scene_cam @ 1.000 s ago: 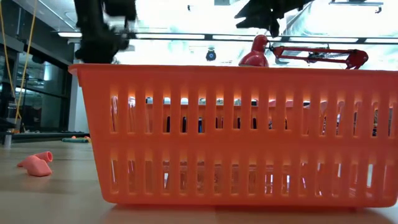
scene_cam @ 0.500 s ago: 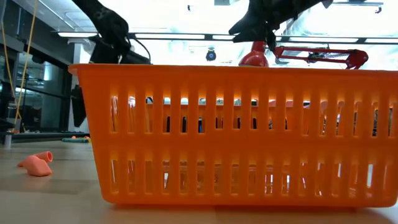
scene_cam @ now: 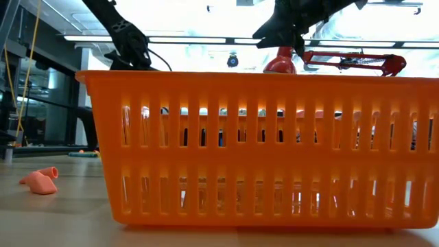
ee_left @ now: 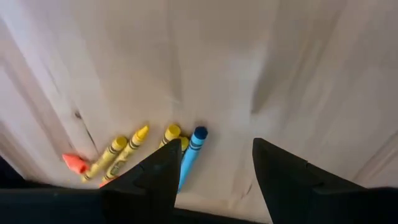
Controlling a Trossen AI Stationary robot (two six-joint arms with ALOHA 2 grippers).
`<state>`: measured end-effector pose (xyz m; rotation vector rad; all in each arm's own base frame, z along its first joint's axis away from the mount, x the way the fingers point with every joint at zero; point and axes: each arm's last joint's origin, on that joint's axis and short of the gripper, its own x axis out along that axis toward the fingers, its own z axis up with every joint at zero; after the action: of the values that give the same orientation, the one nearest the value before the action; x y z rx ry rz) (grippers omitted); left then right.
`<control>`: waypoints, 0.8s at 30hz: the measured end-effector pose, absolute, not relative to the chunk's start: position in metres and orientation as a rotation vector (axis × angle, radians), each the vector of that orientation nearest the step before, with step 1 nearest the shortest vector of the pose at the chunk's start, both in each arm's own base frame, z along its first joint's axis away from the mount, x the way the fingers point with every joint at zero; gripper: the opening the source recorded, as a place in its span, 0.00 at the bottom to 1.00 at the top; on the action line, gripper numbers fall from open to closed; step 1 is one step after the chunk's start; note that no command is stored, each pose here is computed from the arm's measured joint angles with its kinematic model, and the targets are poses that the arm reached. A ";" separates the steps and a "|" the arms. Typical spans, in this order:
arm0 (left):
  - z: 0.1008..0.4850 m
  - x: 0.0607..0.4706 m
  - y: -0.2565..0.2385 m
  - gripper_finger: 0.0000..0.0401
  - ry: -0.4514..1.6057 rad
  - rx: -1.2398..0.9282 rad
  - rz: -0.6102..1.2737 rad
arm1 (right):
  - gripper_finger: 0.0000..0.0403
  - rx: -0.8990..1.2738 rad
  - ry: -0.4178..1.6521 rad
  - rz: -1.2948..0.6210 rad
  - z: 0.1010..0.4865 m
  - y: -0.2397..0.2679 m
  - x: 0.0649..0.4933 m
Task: Sort crayons
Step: Put the blue crayon into the bottom blue bin
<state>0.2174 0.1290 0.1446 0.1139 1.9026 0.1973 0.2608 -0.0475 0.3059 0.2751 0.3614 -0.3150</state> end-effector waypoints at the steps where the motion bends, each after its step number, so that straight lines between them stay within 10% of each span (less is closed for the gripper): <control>1: 0.145 0.217 0.130 0.46 1.907 0.133 0.168 | 0.33 0.280 0.361 -0.316 0.306 -0.048 0.261; 24: 0.162 0.177 0.134 0.37 1.681 0.240 -0.065 | 0.33 0.364 0.340 -0.394 0.306 -0.049 0.260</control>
<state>0.1768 0.1342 0.1618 0.2403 1.6811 -0.0654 0.2601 -0.0492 0.3056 0.3635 0.3398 -0.3940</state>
